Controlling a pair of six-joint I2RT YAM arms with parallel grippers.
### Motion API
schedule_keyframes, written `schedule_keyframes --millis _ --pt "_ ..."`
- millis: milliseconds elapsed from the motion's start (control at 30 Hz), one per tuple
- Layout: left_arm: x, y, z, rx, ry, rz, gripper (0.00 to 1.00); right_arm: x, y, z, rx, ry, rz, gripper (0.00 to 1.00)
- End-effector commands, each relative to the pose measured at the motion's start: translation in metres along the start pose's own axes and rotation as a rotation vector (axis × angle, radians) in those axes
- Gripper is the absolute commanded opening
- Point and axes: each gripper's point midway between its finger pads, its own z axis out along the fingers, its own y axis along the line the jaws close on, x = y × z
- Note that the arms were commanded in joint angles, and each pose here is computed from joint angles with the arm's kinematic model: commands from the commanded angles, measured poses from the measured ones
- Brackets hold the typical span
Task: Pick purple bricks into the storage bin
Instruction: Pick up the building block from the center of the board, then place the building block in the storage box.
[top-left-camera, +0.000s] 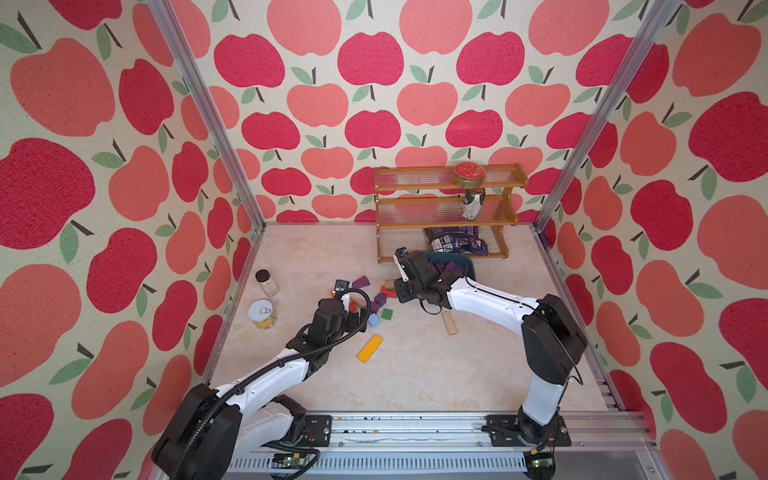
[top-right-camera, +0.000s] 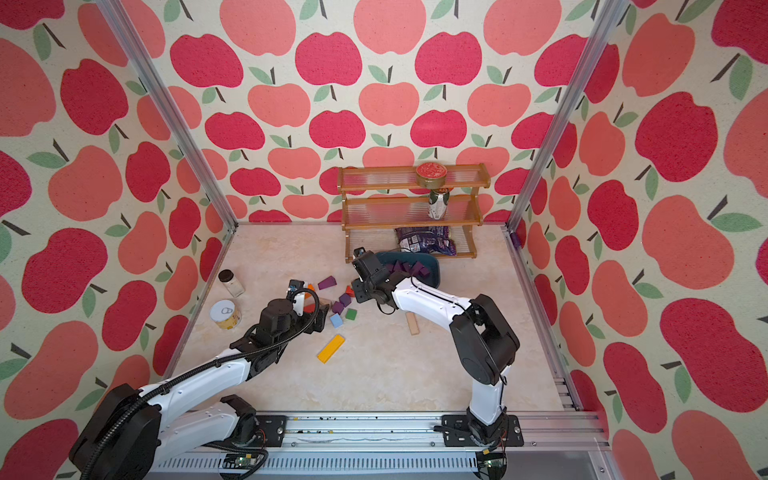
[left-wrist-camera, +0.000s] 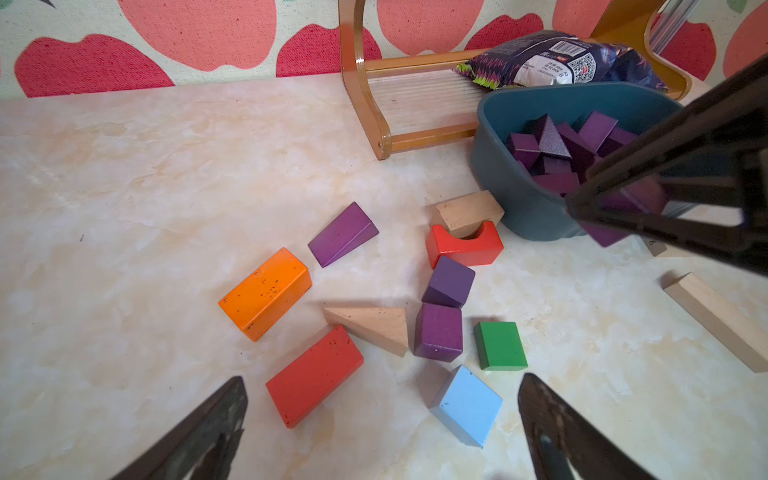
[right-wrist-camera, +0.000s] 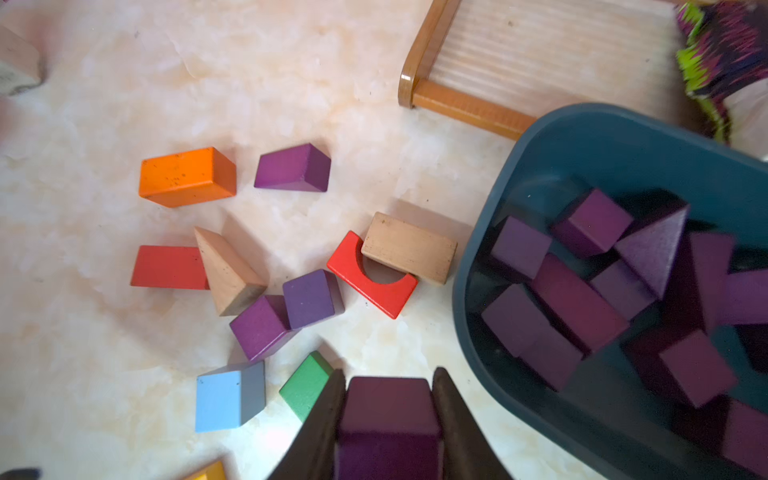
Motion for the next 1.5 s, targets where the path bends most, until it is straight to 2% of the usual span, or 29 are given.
schedule_keyframes --millis 0,467,867,1167,1467 --pt "-0.002 0.000 0.001 0.004 0.002 -0.015 0.99 -0.004 -0.010 -0.017 0.031 -0.024 -0.017 0.34" --pt "0.001 -0.001 0.004 0.007 0.015 -0.013 0.99 -0.018 -0.055 -0.054 0.099 -0.115 0.040 0.34" --pt "0.000 -0.002 0.004 0.012 0.016 -0.013 0.99 -0.015 -0.093 -0.067 0.178 -0.152 0.087 0.34" --pt "0.002 -0.003 0.005 0.014 0.027 -0.014 0.99 -0.014 -0.109 -0.043 0.199 -0.103 0.096 0.35" --pt "0.001 -0.003 0.005 0.015 0.021 -0.015 0.99 -0.022 -0.128 0.002 0.183 -0.063 0.150 0.35"
